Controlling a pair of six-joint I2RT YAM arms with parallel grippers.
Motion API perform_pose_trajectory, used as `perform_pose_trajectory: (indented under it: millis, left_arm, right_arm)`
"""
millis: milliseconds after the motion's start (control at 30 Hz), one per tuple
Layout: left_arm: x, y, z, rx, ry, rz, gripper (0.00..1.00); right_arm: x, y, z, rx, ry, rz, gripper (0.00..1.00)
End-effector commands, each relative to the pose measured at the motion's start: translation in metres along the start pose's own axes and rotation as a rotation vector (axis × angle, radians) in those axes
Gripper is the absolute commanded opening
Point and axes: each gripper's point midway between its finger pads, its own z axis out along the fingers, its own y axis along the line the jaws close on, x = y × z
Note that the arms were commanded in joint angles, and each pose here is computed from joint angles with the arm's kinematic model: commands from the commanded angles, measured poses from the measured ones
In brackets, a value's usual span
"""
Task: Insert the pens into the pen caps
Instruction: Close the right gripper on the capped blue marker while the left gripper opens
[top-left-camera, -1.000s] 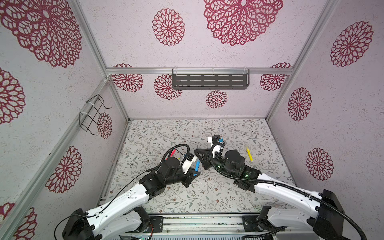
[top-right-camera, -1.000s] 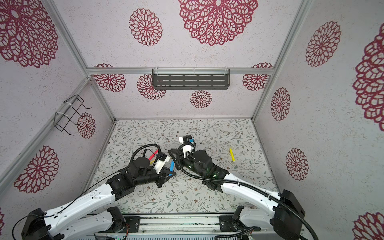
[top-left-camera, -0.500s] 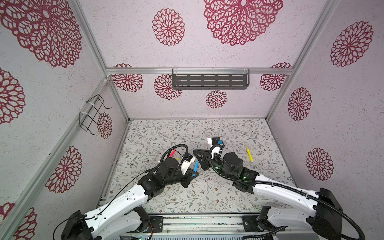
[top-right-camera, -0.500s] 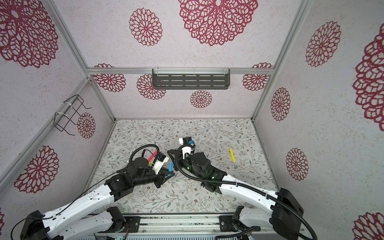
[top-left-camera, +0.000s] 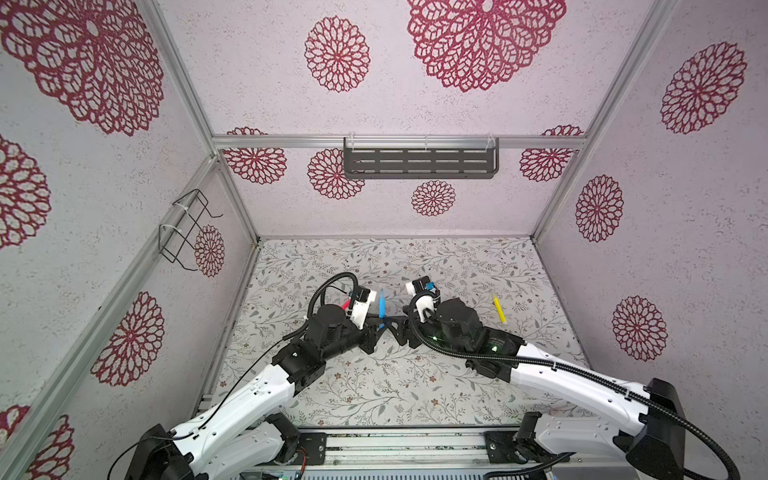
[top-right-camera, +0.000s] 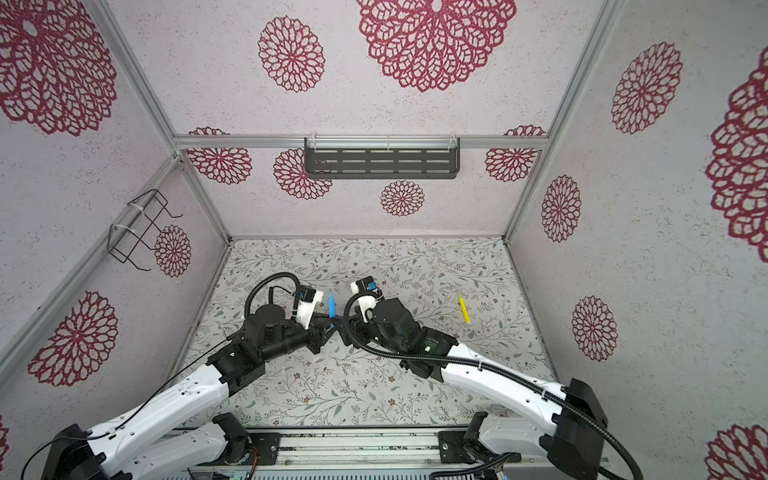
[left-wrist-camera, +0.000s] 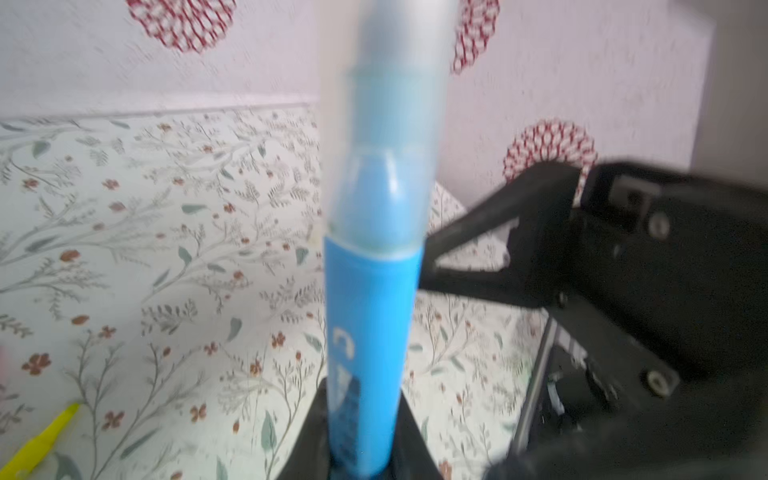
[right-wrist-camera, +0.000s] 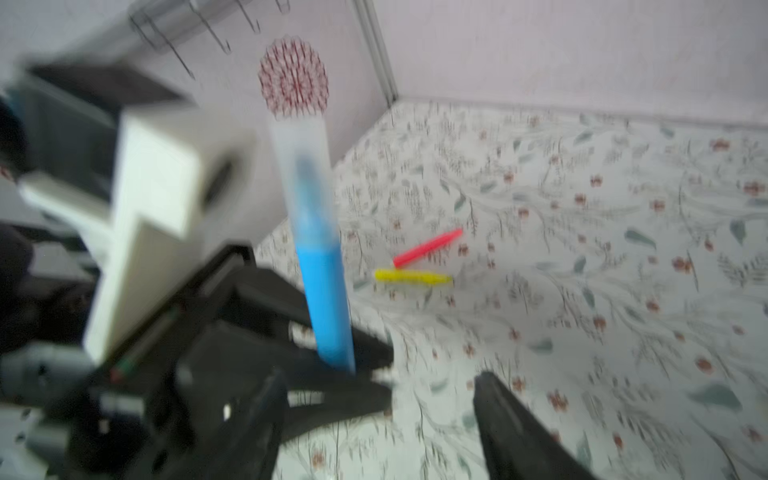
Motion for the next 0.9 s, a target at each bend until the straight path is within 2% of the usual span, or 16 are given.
perform_pose_trajectory:
  millis: [0,167,400,633,867]
  left_arm:
    - [-0.040,-0.011,-0.007,0.035,-0.173,0.002,0.00]
    - [-0.028,-0.005,-0.011,0.012,-0.161,-0.013,0.00]
    - [-0.033,-0.004,-0.012,0.004,-0.175,0.000,0.00]
    - [-0.033,-0.015,-0.007,0.047,-0.160,0.007,0.00]
    - [-0.027,-0.026,0.000,0.066,-0.137,0.025,0.00]
  right_arm:
    - [0.014,0.002,-0.030,-0.040,0.108,-0.078,0.83]
    - [-0.010,-0.003,-0.062,-0.064,0.006,-0.067,0.83]
    - [-0.020,-0.003,-0.081,-0.085,-0.040,-0.081,0.82]
    - [-0.035,0.008,-0.069,-0.111,-0.029,-0.118,0.80]
    - [-0.041,0.014,-0.043,-0.132,-0.001,-0.125,0.73]
